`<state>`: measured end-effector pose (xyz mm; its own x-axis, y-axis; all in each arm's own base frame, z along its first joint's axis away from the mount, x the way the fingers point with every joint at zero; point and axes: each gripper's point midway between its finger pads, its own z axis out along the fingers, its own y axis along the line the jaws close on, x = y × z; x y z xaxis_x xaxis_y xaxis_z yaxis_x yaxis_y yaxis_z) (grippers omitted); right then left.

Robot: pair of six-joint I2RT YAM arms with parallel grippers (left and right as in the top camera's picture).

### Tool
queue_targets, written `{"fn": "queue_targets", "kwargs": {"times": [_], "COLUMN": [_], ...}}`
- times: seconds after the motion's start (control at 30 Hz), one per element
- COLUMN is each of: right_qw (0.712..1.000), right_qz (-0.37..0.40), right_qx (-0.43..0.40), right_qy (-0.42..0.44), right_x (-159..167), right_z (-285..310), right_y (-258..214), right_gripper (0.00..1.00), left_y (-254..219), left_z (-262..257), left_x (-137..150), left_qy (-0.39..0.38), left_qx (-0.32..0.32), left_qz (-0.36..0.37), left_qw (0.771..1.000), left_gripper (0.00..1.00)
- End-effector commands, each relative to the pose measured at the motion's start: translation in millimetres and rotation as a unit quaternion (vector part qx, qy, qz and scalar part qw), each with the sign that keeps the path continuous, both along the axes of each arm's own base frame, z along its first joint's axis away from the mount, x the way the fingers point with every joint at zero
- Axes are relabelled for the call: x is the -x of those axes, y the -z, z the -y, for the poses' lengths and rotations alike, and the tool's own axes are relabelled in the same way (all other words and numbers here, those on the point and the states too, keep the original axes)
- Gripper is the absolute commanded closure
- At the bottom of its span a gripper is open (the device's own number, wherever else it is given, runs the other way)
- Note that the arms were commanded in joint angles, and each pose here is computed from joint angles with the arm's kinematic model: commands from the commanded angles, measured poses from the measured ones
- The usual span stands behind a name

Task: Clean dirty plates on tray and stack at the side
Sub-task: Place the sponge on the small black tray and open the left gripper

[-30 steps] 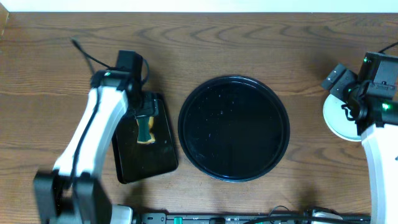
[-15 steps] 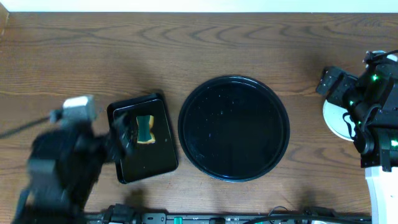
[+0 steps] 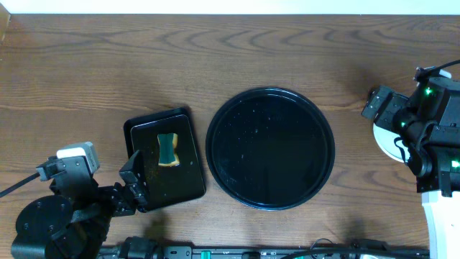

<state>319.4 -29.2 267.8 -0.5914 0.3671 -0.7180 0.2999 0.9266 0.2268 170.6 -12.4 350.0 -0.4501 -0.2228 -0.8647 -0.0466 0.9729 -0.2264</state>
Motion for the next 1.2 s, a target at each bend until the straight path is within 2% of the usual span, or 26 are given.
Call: {"fn": "queue_targets", "kwargs": {"times": [0.0,0.9,1.07,1.17], "right_qw": [1.0,1.0,1.0,1.0], "right_qz": [0.008,-0.003,-0.003,-0.003], "right_qx": [0.006,0.006,0.006,0.006], "right_qy": [-0.009,-0.009,-0.009,-0.009], "right_x": [-1,2,2,2], "right_z": [-3,-3,-3,-3], "right_y": [-8,-4,-4,-4], "right_gripper": [0.01,0.01,0.01,0.01], "left_y": [-3,-2,-50,-93], "left_z": [-2,-7,-9,-7], "left_x": [-1,-1,-19,-26], "left_qy": [-0.003,-0.016,-0.012,-0.004], "left_qx": [-0.006,-0.015,-0.042,-0.074], "left_qz": [0.004,0.004,0.108,0.197], "left_qw": [1.0,1.0,0.993,0.978], "left_gripper": [0.1,0.1,0.1,0.1]}}
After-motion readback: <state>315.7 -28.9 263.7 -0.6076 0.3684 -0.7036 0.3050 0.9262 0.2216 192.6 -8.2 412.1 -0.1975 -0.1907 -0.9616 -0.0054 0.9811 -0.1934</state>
